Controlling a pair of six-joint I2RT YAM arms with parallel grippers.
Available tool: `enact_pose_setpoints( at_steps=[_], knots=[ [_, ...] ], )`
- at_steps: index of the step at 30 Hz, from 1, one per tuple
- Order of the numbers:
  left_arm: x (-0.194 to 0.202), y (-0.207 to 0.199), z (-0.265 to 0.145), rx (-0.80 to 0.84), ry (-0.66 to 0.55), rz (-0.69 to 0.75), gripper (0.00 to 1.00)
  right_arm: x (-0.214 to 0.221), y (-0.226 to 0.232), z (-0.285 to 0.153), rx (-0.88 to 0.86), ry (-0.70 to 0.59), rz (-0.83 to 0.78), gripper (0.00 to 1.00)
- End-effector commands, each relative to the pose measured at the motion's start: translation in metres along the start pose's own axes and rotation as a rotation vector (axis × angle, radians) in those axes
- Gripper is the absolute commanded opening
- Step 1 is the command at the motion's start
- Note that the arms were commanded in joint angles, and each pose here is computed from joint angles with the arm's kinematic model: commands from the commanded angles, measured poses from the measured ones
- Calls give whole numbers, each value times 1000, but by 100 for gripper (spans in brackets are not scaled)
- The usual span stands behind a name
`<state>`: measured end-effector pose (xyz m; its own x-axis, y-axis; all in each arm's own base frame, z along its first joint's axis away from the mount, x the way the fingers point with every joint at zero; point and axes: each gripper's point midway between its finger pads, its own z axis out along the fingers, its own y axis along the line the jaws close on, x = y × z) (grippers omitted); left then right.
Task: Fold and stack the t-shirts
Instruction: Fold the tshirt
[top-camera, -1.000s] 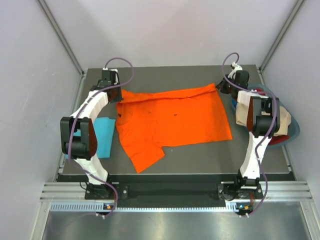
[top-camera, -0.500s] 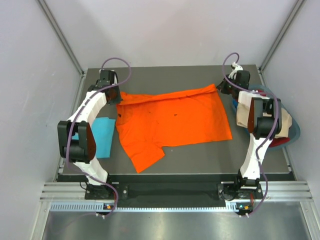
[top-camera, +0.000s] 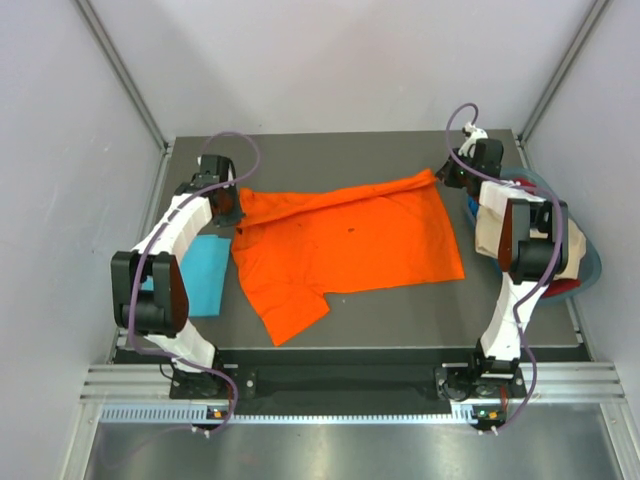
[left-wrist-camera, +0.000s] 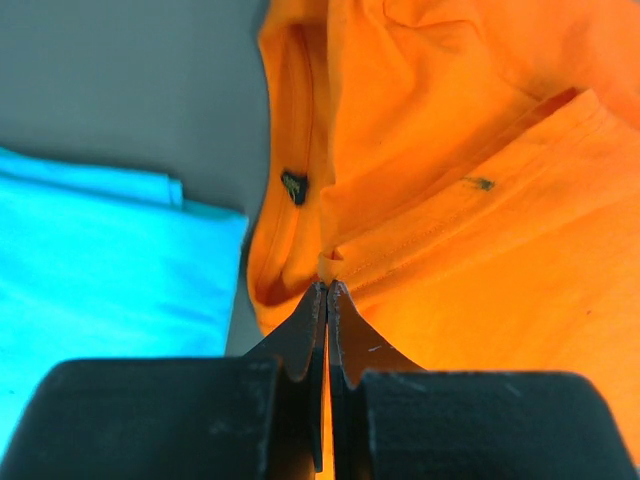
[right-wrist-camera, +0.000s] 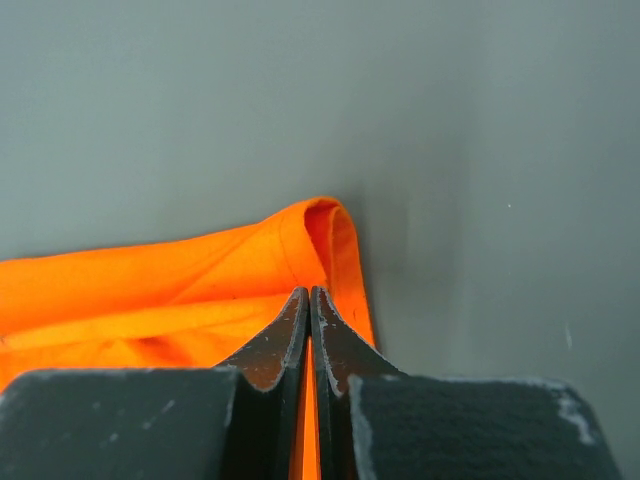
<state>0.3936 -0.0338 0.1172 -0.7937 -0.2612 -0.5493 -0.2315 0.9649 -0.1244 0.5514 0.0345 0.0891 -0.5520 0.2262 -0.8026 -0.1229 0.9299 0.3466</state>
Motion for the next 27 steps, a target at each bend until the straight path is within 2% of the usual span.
enact_pose_setpoints(
  at_steps=[1,9,17,27],
  knots=[
    [8,-3,-8,34,12,3,0,-35,1,-16,-11,-76,-68,0],
    [8,-9,-2,56,23,-11,0,-42,15,2,-92,-87,-96,0],
    [5,-7,-4,42,15,-11,0,-54,18,12,-16,-70,-140,0],
    [-2,-1,-27,18,-3,12,0,-52,2,-28,137,-10,-175,0]
  ],
)
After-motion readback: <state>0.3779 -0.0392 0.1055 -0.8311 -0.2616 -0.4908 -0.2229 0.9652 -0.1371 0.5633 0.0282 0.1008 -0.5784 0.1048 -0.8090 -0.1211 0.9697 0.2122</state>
